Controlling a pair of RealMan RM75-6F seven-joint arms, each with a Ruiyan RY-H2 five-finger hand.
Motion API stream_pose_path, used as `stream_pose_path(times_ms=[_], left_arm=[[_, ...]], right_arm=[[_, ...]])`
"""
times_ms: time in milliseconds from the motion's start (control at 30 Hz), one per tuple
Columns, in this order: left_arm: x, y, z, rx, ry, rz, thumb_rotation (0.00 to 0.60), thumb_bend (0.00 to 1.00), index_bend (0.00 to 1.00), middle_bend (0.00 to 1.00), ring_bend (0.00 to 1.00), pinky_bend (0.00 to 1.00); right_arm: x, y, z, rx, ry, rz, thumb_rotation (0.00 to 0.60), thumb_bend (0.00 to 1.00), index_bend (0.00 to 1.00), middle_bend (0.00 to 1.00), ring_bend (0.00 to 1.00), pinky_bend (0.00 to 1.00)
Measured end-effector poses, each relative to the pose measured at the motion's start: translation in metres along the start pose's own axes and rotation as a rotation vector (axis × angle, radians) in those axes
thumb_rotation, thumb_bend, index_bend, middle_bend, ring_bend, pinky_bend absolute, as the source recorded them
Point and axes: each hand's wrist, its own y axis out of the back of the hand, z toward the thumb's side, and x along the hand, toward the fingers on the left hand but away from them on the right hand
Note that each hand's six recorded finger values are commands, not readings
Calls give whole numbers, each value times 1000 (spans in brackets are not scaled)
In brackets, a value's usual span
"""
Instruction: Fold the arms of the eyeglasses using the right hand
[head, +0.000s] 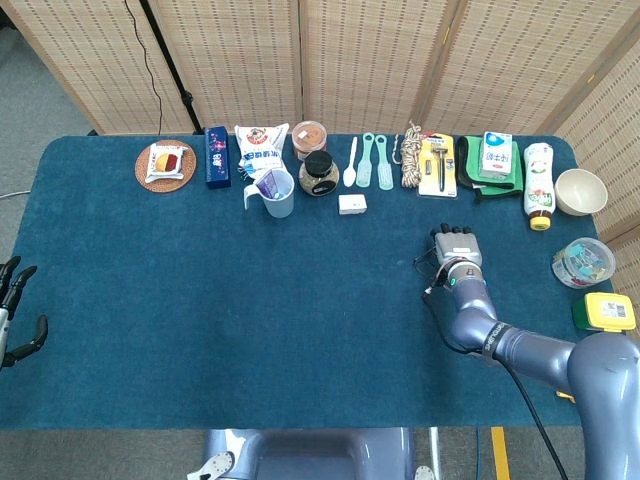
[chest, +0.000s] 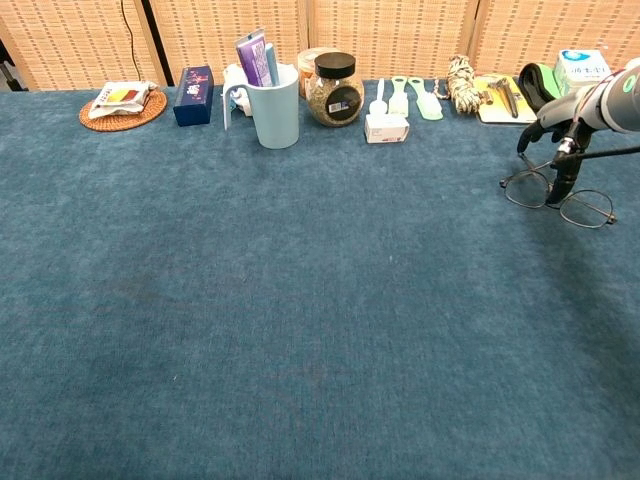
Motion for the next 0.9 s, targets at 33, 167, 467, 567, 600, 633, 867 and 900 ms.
stream_pose_path(times_ms=[33, 167, 467, 567, 600, 633, 867, 900], left_arm=[[0, 0, 0, 0, 0, 0, 384, 503, 119, 0, 0, 42], [0, 0, -1, 0, 1, 1, 384, 503, 119, 0, 0, 43], [-1, 1, -1, 0, 3, 4, 384, 503, 120, 0, 0, 43], [-1, 1, -1, 0, 3, 4, 384, 503, 122, 0, 0, 43], [-1, 2, -1, 1, 3, 5, 384, 503, 122, 0, 0, 43], [-1, 2, -2, 2, 4, 5, 384, 503, 122, 0, 0, 42], [-1, 2, -1, 3, 2, 6, 385, 503, 122, 0, 0, 42], [-1, 3, 0, 3, 1, 7, 385, 503, 122, 0, 0, 42]], right_arm=[[-1, -1, -1, 2, -3, 2, 600, 244, 93, 0, 0, 0], [-4, -4, -1, 5, -10, 3, 600, 244, 102, 0, 0, 0], [-6, -5, 1, 15, -8, -6, 600, 245, 139, 0, 0, 0], [-8, -6, 1, 18, -7, -9, 600, 244, 154, 0, 0, 0], [-8, -6, 1, 20, -7, -11, 600, 244, 158, 0, 0, 0], [-9, -6, 1, 22, -9, -13, 600, 244, 162, 0, 0, 0], [-12, -7, -1, 33, -14, -20, 600, 244, 201, 0, 0, 0], [-13, -7, -1, 34, -14, -20, 600, 244, 204, 0, 0, 0]])
